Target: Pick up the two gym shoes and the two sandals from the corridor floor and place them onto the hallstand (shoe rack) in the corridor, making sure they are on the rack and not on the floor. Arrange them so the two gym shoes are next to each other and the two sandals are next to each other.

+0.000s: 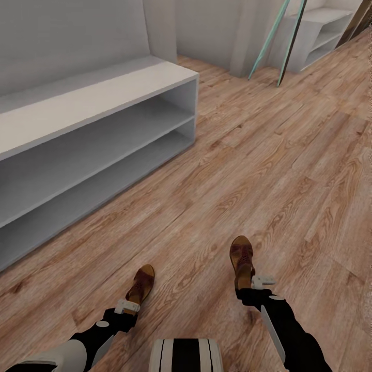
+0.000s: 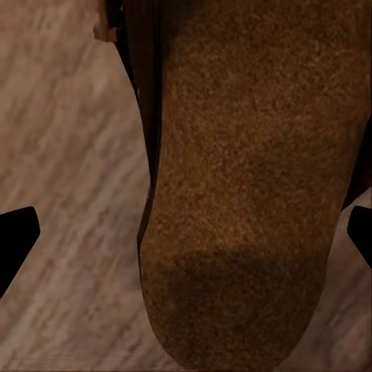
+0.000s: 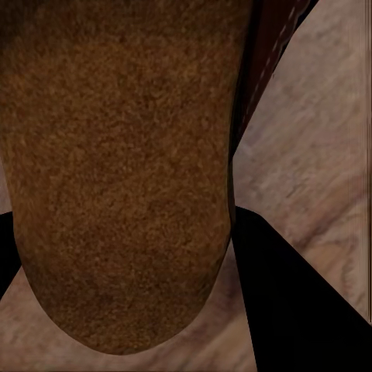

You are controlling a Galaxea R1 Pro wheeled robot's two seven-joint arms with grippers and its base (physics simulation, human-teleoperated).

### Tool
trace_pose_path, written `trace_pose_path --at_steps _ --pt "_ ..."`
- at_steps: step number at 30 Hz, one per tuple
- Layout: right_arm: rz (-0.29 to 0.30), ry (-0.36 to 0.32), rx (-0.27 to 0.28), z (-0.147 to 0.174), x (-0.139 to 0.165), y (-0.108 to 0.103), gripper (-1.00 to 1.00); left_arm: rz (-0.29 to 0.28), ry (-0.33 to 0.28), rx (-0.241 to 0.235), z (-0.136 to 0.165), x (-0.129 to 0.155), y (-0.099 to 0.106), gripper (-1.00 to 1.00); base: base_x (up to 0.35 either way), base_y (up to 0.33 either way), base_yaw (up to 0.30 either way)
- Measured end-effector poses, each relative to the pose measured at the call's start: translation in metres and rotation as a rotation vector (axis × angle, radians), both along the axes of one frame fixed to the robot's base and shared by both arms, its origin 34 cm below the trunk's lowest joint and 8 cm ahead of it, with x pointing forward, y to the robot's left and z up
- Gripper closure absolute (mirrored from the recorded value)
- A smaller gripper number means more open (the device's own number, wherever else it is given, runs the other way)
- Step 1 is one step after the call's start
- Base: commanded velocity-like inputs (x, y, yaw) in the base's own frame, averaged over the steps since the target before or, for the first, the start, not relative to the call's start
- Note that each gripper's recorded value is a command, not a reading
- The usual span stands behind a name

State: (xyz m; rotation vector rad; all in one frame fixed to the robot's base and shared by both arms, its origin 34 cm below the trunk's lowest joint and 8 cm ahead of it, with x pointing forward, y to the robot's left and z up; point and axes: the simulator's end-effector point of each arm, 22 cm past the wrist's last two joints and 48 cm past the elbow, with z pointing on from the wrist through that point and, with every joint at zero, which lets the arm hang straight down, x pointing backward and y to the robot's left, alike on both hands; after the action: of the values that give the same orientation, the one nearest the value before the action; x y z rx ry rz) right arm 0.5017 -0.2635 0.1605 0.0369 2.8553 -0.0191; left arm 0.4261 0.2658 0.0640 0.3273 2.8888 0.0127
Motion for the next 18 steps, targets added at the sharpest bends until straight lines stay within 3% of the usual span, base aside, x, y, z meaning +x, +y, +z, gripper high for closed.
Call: trace_pose_path --at_steps 18 --pt "0.0 0.024 0.0 -0.01 -0.008 0.0 1.0 0.0 0.025 0.0 -0.009 -0.011 0.0 -1.0 0.0 0.0 -0.018"
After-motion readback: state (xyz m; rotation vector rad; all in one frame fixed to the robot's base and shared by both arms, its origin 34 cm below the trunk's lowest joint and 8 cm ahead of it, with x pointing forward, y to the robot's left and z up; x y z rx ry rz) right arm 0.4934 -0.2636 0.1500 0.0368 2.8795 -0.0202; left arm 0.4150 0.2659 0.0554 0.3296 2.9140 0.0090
